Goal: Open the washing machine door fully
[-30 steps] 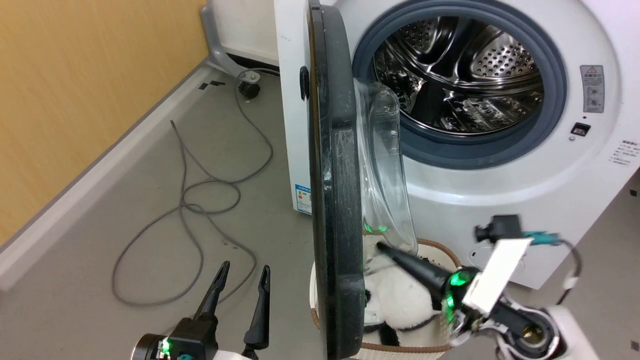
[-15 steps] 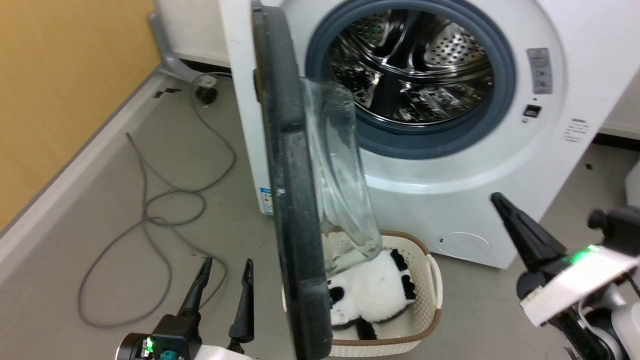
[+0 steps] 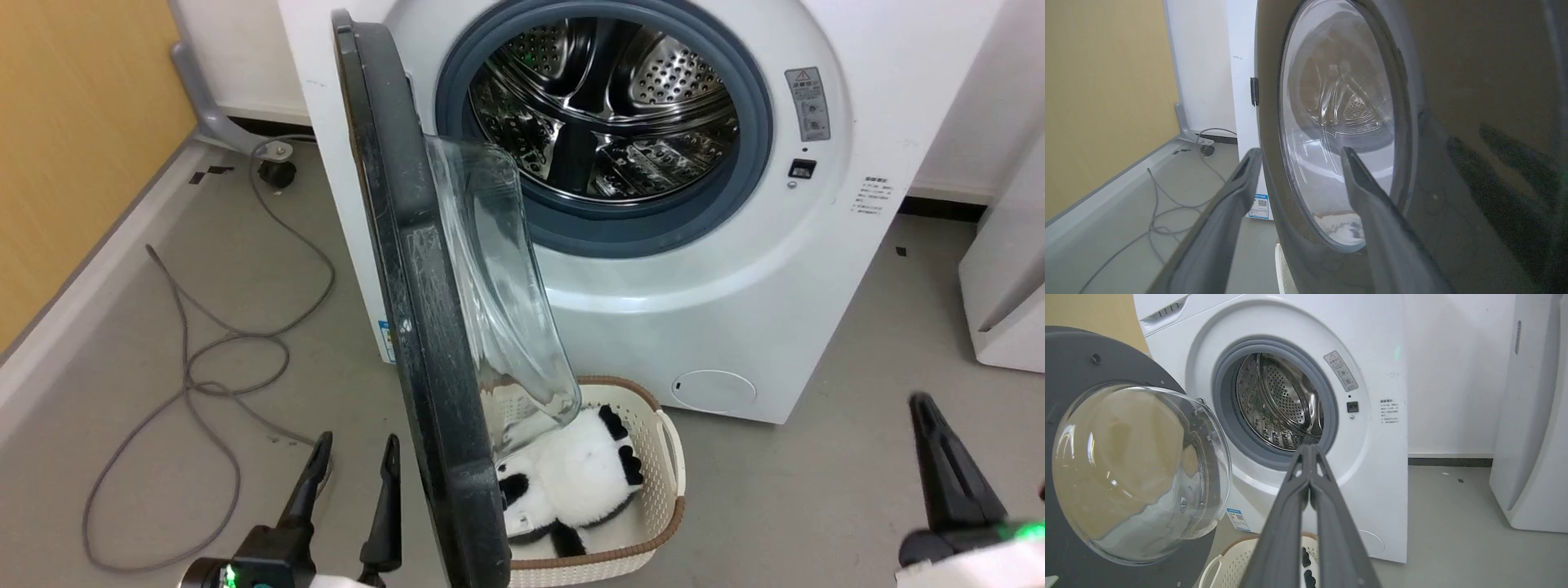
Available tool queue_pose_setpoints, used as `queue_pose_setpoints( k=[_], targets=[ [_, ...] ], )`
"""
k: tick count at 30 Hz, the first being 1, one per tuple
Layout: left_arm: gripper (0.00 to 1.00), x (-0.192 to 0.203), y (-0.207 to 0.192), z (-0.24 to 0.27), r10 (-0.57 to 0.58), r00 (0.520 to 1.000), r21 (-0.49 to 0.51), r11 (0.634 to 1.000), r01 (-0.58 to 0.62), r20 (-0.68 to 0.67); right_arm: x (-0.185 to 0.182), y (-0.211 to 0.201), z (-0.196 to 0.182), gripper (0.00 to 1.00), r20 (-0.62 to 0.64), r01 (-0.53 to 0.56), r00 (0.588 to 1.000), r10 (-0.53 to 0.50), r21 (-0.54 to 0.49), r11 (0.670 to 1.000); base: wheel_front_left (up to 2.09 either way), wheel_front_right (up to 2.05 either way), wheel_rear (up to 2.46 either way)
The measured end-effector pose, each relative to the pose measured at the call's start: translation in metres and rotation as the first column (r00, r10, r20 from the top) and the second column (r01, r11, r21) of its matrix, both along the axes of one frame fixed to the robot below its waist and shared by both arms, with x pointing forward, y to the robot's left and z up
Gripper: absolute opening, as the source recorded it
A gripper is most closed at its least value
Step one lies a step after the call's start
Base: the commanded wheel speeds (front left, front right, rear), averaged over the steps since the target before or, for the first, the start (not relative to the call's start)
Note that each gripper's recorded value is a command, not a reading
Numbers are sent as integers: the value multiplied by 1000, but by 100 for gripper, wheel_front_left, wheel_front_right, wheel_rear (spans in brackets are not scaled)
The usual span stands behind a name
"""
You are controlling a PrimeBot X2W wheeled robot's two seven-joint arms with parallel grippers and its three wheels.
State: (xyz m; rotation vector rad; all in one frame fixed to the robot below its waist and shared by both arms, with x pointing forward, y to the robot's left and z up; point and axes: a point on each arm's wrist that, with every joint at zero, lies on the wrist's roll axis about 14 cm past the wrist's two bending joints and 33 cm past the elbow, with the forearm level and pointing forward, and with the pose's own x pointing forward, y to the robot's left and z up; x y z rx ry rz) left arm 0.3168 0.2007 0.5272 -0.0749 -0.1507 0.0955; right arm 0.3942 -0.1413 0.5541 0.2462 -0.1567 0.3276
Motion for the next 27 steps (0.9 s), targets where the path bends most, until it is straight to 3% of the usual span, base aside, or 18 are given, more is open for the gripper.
queue_pose_setpoints(
  k=[1, 2, 3, 4, 26, 27],
  targets=[
    [100, -1, -1, -2, -2, 1000, 1, 1000, 2, -6, -4, -5, -3, 0, -3, 27, 1000, -27, 0, 1000, 0, 0, 0],
    [100, -2, -1, -3, -6, 1000, 2, 1000, 6, -8, -7, -10, -6, 7, -7, 55, 998, -55, 5, 998, 0, 0, 0],
    [100, -2, -2, -3, -9, 1000, 1, 1000, 9, -10, -11, -12, -11, 46, -17, 76, 997, -76, 1, 997, 0, 0, 0],
    [100, -2, -2, -4, -9, 1000, 0, 1000, 9, -12, -16, -13, -17, 100, -30, 90, 995, -91, -13, 996, 0, 0, 0],
    [98, -8, 1, -9, -22, 999, 5, 1000, 22, -25, -37, -10, -54, 100, -125, 161, 979, -161, -11, 987, 0, 0, 0],
    [38, -8, -1, -9, -30, 999, 2, 1000, 30, -25, -37, -11, -55, 100, -128, 165, 978, -165, -11, 986, 0, 0, 0]
  ],
)
